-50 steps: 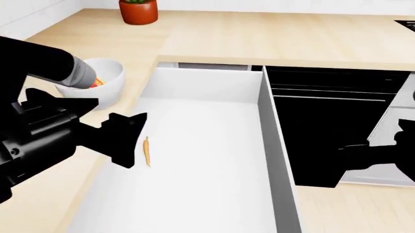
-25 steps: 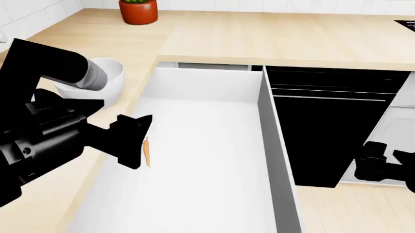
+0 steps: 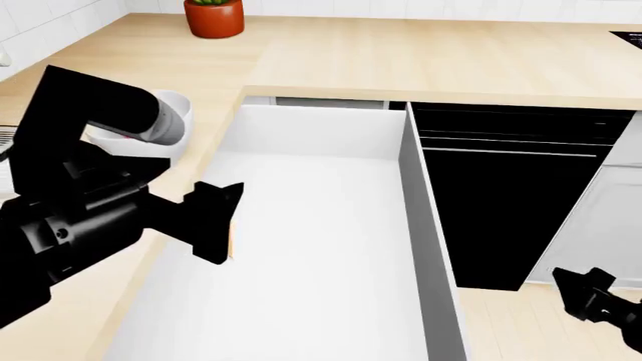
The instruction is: Place the bar in the bowl and close the drawer.
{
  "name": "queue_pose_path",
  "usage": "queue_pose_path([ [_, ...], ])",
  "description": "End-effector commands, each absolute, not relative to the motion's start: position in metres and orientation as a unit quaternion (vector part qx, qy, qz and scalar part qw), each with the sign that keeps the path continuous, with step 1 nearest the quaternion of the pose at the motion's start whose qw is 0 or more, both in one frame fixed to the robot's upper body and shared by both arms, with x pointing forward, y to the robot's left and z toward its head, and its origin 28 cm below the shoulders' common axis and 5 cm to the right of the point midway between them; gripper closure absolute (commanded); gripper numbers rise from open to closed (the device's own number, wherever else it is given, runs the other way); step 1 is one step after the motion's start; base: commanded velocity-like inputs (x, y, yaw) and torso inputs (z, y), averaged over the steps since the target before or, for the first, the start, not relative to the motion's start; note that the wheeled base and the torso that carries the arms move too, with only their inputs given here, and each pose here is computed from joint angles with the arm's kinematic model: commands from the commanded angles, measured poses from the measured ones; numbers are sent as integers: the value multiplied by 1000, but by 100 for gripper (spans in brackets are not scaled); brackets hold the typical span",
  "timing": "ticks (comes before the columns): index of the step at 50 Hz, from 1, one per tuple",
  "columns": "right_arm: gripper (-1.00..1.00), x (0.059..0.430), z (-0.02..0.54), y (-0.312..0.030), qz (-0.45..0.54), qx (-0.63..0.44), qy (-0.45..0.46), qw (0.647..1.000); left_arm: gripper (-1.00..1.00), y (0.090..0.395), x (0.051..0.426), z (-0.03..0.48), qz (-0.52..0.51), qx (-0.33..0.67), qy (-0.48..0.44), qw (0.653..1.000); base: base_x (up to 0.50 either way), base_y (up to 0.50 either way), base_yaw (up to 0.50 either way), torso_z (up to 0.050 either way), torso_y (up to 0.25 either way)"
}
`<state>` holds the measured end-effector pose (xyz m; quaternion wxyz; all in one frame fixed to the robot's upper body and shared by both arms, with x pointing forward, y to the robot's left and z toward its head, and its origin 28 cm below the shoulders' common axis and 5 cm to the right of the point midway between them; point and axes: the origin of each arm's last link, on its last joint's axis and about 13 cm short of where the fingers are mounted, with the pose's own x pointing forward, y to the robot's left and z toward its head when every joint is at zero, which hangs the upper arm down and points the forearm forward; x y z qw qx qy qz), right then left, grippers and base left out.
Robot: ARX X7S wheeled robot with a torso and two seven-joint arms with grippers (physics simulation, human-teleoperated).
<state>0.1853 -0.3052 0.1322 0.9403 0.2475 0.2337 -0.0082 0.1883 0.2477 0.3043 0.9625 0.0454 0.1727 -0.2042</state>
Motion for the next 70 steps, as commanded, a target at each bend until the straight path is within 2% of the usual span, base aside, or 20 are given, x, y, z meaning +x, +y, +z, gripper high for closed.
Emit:
queue_pose_path([
  [1,-100,177,87,-322,-8,301,230,925,-100,246,189,304,-203,49,174,962,0,0,0,0,0],
  [8,-100,176,62,-330,40,344,245,906,-100,245,189,303,-202,50,174,962,0,0,0,0,0],
  [24,-100,182,22,-330,208,402,351,820,-100,241,191,301,-206,56,179,960,0,0,0,0,0],
  [45,-100,197,3,-307,276,401,365,794,-100,239,192,299,-210,62,183,958,0,0,0,0,0],
  [55,-100,211,0,-290,354,400,363,764,-100,238,192,298,-210,64,184,958,0,0,0,0,0],
  [70,-100,226,-1,-267,412,408,364,729,-100,239,191,299,-209,64,182,959,0,0,0,0,1],
])
